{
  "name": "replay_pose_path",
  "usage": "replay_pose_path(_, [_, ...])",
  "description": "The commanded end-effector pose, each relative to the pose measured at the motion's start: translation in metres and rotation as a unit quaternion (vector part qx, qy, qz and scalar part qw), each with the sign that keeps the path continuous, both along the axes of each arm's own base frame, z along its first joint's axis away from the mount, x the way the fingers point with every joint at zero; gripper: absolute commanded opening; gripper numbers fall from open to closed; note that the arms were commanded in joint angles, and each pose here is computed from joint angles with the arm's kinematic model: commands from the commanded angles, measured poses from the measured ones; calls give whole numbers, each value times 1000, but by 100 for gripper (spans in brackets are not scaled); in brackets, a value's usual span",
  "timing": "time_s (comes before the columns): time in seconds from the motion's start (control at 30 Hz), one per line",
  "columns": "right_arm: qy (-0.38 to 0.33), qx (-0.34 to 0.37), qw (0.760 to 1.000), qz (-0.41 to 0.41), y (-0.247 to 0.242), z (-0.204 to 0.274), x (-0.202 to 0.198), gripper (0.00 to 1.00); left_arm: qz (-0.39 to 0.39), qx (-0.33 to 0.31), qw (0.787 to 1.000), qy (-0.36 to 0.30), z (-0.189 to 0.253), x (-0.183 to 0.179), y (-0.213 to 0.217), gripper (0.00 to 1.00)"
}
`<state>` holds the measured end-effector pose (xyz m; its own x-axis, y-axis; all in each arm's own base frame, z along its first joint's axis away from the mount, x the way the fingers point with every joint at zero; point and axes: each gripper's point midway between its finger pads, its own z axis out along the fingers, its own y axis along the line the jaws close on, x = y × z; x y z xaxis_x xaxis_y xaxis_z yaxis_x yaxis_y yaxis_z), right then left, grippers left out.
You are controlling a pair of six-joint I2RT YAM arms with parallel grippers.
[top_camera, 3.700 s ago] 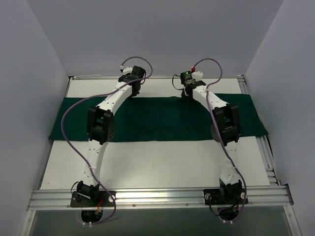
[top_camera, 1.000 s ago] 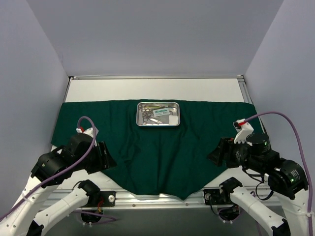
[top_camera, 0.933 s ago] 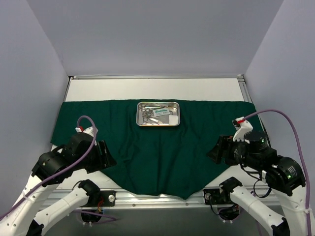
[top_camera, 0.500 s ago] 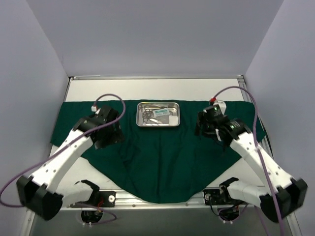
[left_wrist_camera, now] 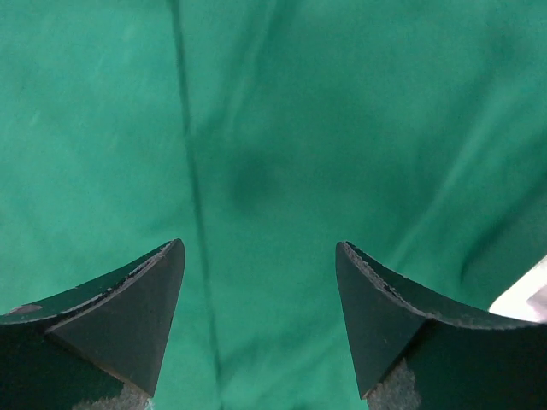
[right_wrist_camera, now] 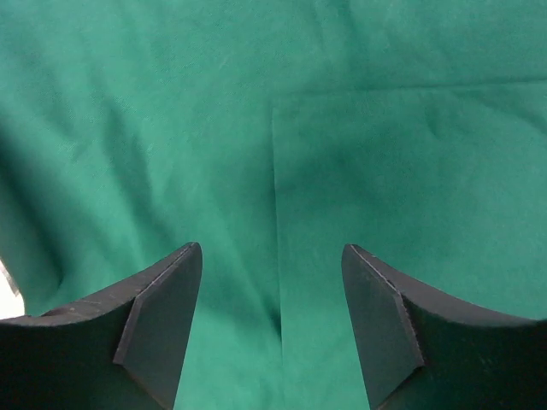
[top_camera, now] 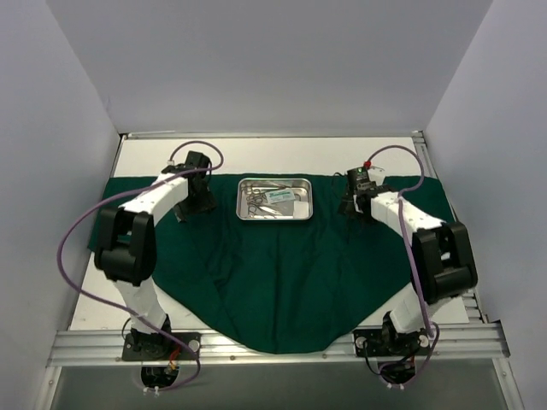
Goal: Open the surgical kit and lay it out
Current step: Open the surgical kit at the center of the board.
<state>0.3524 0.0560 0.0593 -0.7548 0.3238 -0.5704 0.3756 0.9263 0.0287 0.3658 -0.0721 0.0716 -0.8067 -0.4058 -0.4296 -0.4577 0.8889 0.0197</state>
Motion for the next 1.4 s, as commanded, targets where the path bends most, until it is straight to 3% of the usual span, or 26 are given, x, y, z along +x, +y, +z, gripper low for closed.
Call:
replay_pose_path(0.0, [-21, -20, 999, -29, -7, -6, 28, 61, 10, 2, 999, -43, 0, 48, 3, 80])
replay_pose_path(0.2, [0, -38, 998, -54, -19, -36, 38, 59, 20, 17, 1000, -2, -40, 68, 6, 80])
replay_pose_path(0.63, [48, -46, 993, -93, -48, -94, 69, 56, 48, 21, 998, 47, -76, 104, 32, 78])
replay_pose_path(0.9, [45, -34, 993, -108, -62, -98, 106, 56, 34, 5, 999, 23, -69, 155, 28, 77])
replay_pose_path(1.1, [40, -36, 993, -108, -65, -85, 106, 52, 30, -3, 1000, 9, -61, 166, 27, 77])
replay_pose_path(1.37, [45, -58, 989, -125, -81, -78, 94, 38, 30, -4, 999, 16, -65, 161, 29, 77])
